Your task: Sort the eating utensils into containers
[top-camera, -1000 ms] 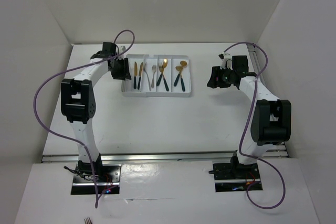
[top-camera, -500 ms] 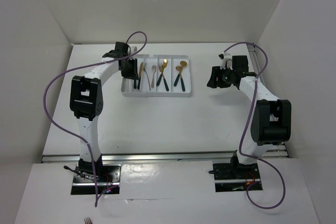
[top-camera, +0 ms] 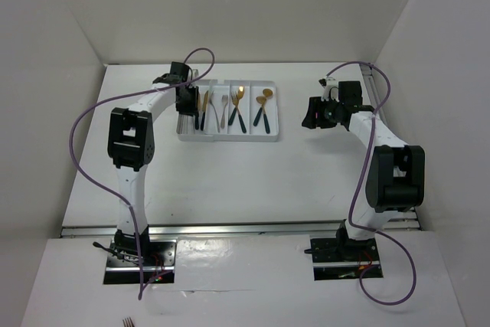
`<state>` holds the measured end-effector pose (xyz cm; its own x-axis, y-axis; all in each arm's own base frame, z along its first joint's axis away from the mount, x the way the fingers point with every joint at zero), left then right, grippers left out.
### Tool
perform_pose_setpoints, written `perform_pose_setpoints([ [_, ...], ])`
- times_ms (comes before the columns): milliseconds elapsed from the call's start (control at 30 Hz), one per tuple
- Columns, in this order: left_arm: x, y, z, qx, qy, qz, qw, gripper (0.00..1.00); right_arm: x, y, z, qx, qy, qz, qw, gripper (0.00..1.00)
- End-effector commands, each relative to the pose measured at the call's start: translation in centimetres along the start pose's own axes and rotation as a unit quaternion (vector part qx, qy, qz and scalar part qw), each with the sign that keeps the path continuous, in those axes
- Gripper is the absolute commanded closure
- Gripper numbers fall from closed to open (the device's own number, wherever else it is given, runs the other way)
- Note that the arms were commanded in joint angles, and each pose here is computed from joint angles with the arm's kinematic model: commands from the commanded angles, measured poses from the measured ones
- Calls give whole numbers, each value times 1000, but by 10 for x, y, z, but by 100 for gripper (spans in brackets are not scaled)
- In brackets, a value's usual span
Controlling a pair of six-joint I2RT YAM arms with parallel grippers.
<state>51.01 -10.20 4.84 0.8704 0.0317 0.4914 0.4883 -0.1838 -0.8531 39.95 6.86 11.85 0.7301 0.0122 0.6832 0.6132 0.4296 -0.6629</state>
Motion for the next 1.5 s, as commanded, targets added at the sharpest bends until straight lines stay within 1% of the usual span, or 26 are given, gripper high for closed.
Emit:
perform_pose_setpoints([
  [0, 14, -4, 1, 8, 1, -17, 1000, 62, 17, -7, 5, 0, -23, -26, 999, 41],
  [200, 8, 1, 3, 9, 0, -8, 1000, 62, 13, -5, 4, 0, -19, -17, 1000, 42],
  [367, 11, -3, 0, 4, 1, -13, 1000, 62, 13, -5, 4, 0, -19, -17, 1000, 42],
  [467, 19, -16, -6, -8, -2, -28, 1000, 62, 13, -5, 4, 0, -19, -17, 1000, 42],
  [600, 47, -45, -15, -18, -10, -83, 996, 62, 13, -6, 3, -5, -20, -21, 1000, 42],
  [700, 57, -64, -45, -42, 17, -108, 993, 60, 13, -6, 3, -5, -20, -21, 1000, 42],
  [833, 56, -74, -84, -64, 39, -106, 992, 59, 13, -6, 5, 0, -21, -22, 1000, 42],
  [900, 51, -73, -92, -63, 35, -100, 992, 55, 13, -6, 5, 0, -21, -22, 1000, 42],
  [967, 43, -73, -106, -66, 40, -93, 993, 54, 13, -6, 5, 0, -21, -22, 1000, 42],
  [1000, 42, -72, -111, -65, 38, -93, 993, 54, 13, -6, 5, 0, -21, -22, 1000, 42],
  [1067, 25, -55, -118, -45, 34, -65, 996, 53, 16, -8, 6, 0, -23, -26, 999, 42],
  [1100, 30, -54, -112, -26, 33, -68, 997, 52, 16, -8, 5, -1, -27, -26, 999, 42],
  [1133, 22, -51, -114, -14, 28, -53, 998, 52, 18, -11, 5, -5, -29, -30, 999, 42],
  [1167, 22, -48, -108, 6, 13, -53, 998, 52, 14, -10, 5, -5, -27, -26, 999, 42],
  [1200, 24, -46, -106, 12, 13, -56, 998, 52, 14, -10, 5, -5, -27, -26, 999, 42],
  [1233, 19, -42, -105, 16, 8, -45, 999, 52, 17, -13, 6, -5, -29, -30, 999, 42],
  [1467, 25, -45, -95, 43, 6, -68, 997, 52, 9, -12, 3, -4, -23, -24, 999, 42],
])
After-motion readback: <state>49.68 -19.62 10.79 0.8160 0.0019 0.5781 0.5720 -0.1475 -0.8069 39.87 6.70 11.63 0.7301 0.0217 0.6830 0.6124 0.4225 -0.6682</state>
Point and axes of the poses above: each gripper's point midway between its finger pads, its own y axis out along the fingers, its own z axis along the line the jaws close on, x = y × z, the point moved 1 cm from there along -y, back along the fingers
